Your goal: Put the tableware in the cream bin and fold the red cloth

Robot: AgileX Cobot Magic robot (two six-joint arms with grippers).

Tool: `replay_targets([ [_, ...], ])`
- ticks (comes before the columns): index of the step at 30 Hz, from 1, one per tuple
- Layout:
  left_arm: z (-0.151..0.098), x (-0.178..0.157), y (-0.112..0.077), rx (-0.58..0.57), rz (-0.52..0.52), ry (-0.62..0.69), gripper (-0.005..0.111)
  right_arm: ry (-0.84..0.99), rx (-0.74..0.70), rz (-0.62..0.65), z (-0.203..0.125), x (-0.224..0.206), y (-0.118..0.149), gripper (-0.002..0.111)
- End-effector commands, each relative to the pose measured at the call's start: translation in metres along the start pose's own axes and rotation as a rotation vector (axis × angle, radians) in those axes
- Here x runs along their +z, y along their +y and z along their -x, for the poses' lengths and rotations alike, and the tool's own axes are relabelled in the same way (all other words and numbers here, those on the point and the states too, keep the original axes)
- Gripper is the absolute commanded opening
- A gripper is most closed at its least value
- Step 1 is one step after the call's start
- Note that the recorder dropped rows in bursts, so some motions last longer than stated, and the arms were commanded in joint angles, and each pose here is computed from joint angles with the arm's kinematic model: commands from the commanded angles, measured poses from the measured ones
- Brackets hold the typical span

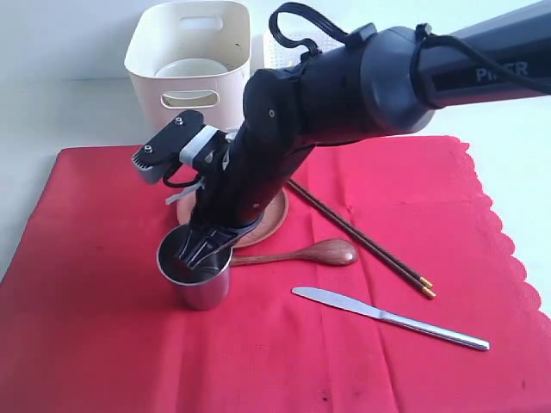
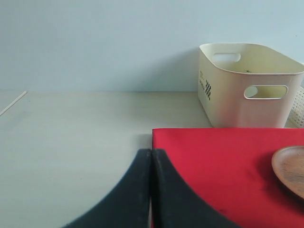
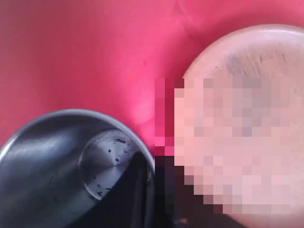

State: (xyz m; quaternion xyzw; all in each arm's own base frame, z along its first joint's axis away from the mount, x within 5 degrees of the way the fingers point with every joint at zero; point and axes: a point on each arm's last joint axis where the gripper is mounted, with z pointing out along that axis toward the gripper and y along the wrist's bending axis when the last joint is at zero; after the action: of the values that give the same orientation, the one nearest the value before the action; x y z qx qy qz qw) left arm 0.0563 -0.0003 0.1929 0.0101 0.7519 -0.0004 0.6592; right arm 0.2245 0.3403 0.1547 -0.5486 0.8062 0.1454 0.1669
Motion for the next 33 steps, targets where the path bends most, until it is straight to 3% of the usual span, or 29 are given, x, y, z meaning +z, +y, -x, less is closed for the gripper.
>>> replay_targets([
  [1,0.001,-0.001,0.000,-0.001,-0.004,-0.012,0.001,-0.044,0.004,0.001,0.007,-0.011,0.001,0.000],
  [11,0.001,-0.001,0.000,-0.001,-0.004,-0.012,0.001,-0.152,0.162,0.094,0.028,-0.025,0.008,0.000],
  [33,0.001,-0.001,0.000,-0.001,-0.004,-0.012,0.001,-0.300,0.147,0.055,0.060,-0.045,0.003,0.000],
])
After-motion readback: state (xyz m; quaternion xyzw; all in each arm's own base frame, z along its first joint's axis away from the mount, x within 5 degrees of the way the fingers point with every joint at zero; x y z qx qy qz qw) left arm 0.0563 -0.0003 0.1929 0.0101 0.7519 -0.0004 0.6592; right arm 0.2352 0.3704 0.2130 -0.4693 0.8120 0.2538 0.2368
